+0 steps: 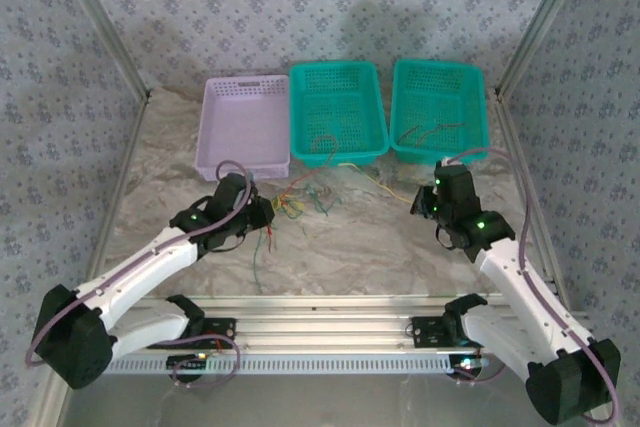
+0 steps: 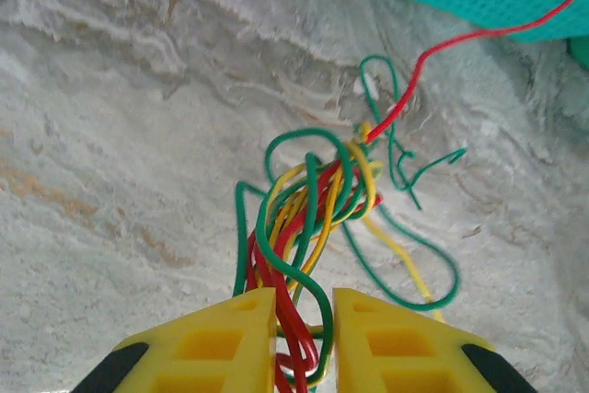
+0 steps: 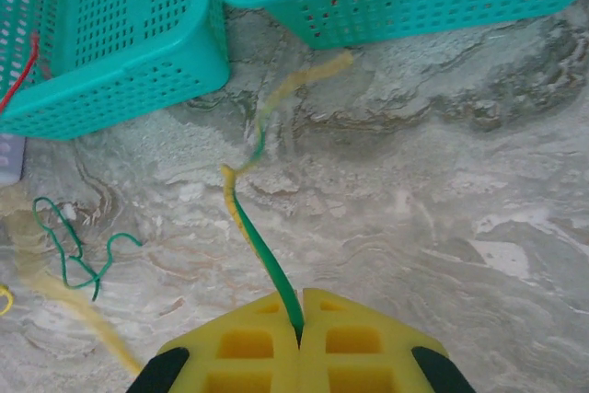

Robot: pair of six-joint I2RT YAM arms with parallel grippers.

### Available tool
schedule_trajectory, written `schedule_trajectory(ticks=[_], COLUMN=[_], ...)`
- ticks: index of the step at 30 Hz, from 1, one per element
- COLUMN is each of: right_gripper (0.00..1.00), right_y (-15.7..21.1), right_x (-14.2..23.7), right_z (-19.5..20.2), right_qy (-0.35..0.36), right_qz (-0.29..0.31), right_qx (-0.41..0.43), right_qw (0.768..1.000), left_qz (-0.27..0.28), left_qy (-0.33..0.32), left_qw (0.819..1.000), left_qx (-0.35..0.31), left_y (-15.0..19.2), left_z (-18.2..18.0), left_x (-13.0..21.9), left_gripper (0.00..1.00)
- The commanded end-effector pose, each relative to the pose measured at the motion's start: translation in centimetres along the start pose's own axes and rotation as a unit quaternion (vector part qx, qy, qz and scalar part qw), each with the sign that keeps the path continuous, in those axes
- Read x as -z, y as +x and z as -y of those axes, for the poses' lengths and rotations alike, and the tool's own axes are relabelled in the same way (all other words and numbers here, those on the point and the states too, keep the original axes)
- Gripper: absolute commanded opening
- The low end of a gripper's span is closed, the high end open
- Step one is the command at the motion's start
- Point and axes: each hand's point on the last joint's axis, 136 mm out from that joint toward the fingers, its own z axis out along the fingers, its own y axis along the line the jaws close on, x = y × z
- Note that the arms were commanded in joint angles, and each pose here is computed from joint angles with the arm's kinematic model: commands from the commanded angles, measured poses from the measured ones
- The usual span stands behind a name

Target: Untangle the cables

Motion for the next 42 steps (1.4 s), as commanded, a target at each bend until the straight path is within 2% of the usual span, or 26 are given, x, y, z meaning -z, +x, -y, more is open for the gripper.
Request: schedule_trajectory(ticks=[1, 4, 5, 12, 18, 23, 26, 29, 36, 38, 42], right_gripper=[0.0, 0.0, 0.0, 0.0, 0.0, 0.0, 0.0, 0.0, 0.0, 0.0, 0.0], right_y=[0.2, -1.1, -1.9, -6.3, -11.0, -14.8, -16.2, -16.7, -17.0, -15.8, -14.4], right_x=[-0.3, 0.6, 1.1, 3.9, 5.4, 5.1, 3.4, 0.7, -8.9, -11.8, -16.5], right_z=[-0.6, -1.4, -1.9, -7.9, -7.6, -8.2, -9.5, -11.3, -14.6, -14.5, -14.2], right_qy=[-0.008, -0.024, -0.032, -0.121, -0.082, -0.092, -0.106, -0.126, -0.133, -0.117, -0.097], right_qz=[-0.001, 0.017, 0.026, 0.046, 0.08, 0.094, 0.09, 0.06, -0.035, -0.076, -0.119], right_qx=[0.012, 0.01, 0.013, 0.045, 0.058, 0.037, 0.036, 0.038, 0.05, 0.047, 0.047], right_qw=[1.0, 1.0, 0.999, 0.99, 0.992, 0.991, 0.99, 0.989, 0.989, 0.989, 0.987], left_qz=[-0.001, -0.011, -0.016, -0.011, -0.005, 0.004, 0.008, 0.009, 0.017, 0.017, 0.014], left_qy=[0.039, 0.036, 0.033, -0.01, -0.025, -0.019, -0.013, -0.01, 0.0, 0.004, 0.026], left_qw=[0.999, 0.999, 0.998, 0.994, 0.987, 0.978, 0.972, 0.969, 0.963, 0.963, 0.963], left_qx=[-0.009, -0.033, -0.043, -0.109, -0.16, -0.209, -0.233, -0.246, -0.269, -0.269, -0.269], left_y=[-0.3, 0.1, 0.4, 1.3, 2.1, 2.8, 3.1, 3.2, 3.1, 3.1, 3.5], left_z=[1.9, 2.4, 2.5, 2.0, 1.7, 3.0, 3.8, 4.4, 5.8, 6.0, 6.9], left_x=[0.0, -0.3, -0.4, -0.2, 0.6, 0.9, 0.9, 0.9, 1.2, 1.3, 1.2], left_gripper=[0.13, 0.01, 0.0, 0.0, 0.0, 0.0, 0.0, 0.0, 0.0, 0.0, 0.0])
